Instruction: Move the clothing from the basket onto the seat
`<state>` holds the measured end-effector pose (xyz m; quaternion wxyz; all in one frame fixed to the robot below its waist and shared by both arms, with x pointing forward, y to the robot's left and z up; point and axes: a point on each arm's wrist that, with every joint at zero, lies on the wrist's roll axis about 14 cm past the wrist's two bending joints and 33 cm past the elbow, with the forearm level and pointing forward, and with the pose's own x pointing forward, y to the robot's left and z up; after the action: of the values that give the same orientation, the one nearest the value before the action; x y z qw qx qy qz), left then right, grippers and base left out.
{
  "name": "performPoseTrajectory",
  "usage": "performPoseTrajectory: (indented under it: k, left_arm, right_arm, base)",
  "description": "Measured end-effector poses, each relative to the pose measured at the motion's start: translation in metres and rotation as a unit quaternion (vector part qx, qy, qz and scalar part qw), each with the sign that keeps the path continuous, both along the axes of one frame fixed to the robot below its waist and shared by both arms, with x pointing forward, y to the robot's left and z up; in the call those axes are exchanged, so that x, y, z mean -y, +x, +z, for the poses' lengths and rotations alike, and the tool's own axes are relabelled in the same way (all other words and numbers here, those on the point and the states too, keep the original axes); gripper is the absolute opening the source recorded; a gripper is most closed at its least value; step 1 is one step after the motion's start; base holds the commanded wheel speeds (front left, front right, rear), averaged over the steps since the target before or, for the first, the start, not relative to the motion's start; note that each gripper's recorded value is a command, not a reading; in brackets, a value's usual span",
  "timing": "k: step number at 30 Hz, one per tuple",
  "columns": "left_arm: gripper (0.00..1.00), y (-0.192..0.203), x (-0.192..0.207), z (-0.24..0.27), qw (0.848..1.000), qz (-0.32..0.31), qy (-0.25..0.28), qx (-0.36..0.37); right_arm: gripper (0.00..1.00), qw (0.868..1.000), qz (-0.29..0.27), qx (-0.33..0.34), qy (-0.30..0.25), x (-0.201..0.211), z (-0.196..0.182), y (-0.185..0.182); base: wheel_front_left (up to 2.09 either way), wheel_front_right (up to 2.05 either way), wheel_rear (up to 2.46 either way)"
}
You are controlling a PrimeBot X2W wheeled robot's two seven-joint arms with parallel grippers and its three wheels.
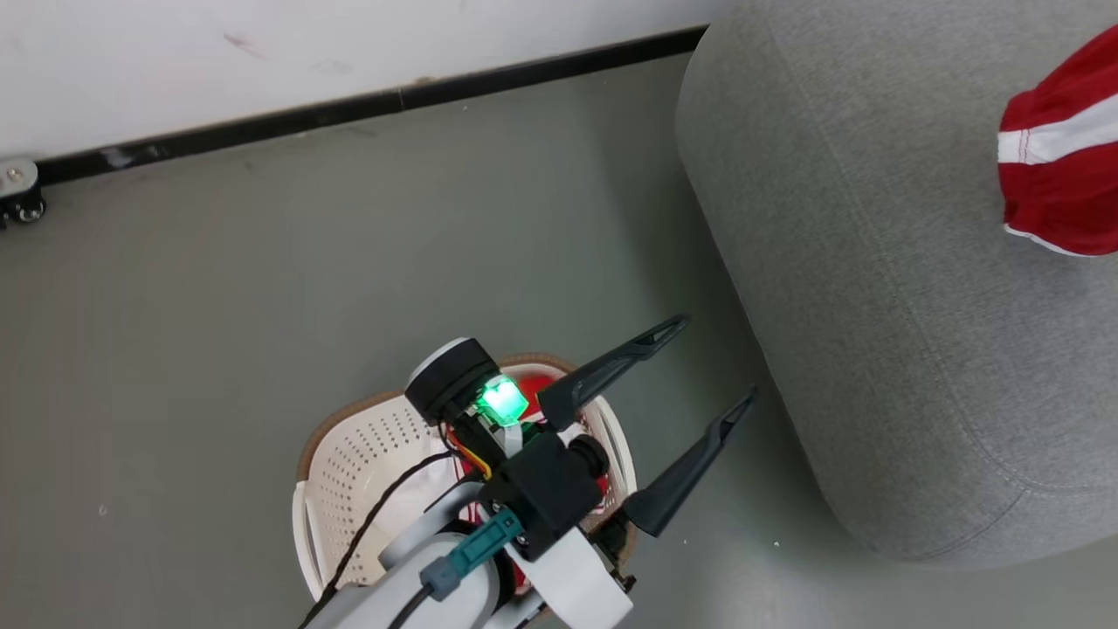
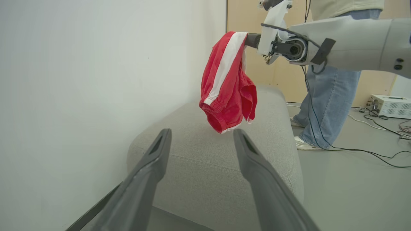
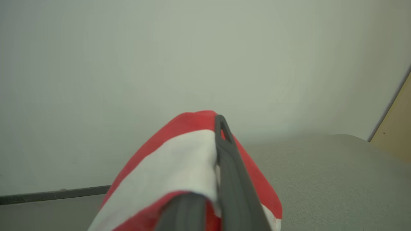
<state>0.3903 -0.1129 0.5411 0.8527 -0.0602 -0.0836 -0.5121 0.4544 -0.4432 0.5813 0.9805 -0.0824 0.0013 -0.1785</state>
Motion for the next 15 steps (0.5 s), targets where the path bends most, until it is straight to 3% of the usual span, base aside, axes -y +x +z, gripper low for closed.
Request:
performPoseTrajectory:
  k: [15]
  left_arm:
    - [1.00, 0.010, 0.016, -0.018, 0.999, -0.036, 0.003, -0.006]
  right_arm:
    - [0.00, 0.993, -0.046, -0.111, 0.007, 0.016, -0.104, 0.008]
  base:
    - [0.00, 0.00, 0.00]
